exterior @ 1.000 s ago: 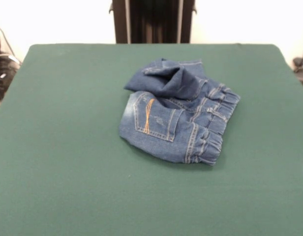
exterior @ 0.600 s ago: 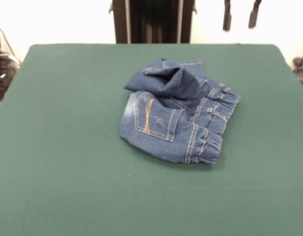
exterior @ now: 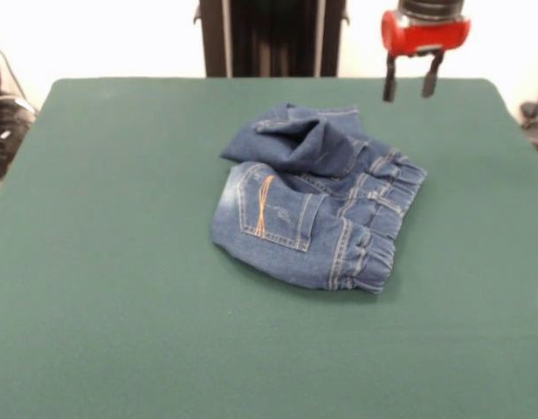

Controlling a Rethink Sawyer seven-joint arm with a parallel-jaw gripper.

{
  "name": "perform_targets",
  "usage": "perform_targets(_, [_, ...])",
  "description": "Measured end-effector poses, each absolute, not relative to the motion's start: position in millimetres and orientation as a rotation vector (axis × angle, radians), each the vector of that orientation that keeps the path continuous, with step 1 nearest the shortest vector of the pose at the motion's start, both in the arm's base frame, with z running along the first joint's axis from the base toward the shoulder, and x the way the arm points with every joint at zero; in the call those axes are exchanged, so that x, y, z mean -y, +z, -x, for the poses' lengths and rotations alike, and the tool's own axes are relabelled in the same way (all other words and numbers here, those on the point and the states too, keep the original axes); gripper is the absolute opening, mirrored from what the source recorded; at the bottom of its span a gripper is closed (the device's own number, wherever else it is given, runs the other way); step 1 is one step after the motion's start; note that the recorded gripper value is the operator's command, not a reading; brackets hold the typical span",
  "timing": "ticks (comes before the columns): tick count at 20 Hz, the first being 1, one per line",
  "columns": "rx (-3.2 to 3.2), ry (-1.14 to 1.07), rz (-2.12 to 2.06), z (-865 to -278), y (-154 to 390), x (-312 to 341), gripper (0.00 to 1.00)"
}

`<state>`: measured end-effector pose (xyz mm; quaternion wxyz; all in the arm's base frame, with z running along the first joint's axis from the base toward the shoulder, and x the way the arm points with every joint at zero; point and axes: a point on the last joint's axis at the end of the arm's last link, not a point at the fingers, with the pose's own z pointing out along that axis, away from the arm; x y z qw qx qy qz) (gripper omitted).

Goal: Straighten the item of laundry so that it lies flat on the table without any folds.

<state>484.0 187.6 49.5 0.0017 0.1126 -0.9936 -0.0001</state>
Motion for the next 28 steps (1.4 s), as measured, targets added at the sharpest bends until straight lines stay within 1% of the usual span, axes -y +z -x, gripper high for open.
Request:
perform_targets(11, [3.106, 0.024, -0.234, -484, 36, -173, 1.00])
perform_targets(17, [3.138, 0.044, -0.183, -505, 35, -166, 1.00])
perform_targets(19, [3.165, 0.060, -0.147, -523, 35, -163, 1.00])
perform_targets(28, [3.229, 0.125, 0.012, -569, 37, -152, 1.00])
